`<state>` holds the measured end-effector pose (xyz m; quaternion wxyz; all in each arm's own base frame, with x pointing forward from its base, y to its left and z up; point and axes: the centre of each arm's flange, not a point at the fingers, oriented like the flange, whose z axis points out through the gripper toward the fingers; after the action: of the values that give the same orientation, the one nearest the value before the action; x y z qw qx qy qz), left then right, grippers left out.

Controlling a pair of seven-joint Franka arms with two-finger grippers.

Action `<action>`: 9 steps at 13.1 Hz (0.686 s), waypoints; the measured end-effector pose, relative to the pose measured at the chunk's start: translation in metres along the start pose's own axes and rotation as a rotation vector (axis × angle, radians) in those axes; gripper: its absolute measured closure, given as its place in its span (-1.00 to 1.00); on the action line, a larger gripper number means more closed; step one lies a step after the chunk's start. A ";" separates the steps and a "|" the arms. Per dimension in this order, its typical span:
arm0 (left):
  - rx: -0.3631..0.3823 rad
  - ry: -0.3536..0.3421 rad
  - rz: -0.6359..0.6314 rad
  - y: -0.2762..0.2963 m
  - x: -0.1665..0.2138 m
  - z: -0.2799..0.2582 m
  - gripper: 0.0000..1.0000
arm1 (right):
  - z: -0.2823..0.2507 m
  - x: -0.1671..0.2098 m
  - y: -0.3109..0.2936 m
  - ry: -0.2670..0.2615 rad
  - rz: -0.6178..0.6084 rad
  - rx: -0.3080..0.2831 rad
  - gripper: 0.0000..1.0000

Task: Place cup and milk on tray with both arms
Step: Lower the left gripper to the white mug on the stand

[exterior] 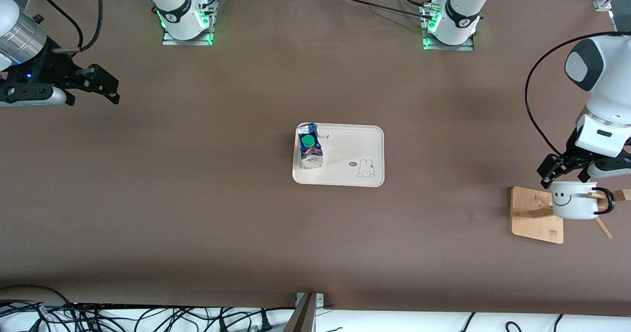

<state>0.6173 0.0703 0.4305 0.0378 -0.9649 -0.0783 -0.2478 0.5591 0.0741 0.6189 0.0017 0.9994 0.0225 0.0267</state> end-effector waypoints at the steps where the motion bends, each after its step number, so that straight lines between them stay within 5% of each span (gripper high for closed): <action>1: 0.000 0.013 -0.006 -0.005 -0.005 0.009 -1.00 | 0.000 0.000 0.000 0.001 0.000 0.000 -1.00; 9: -0.005 0.016 -0.064 -0.009 -0.023 0.016 -1.00 | 0.000 0.000 0.003 0.001 0.004 -0.001 -1.00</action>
<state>0.6037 0.0778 0.4058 0.0281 -0.9600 -0.1081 -0.2569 0.5596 0.0716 0.6193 0.0020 0.9994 0.0202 0.0271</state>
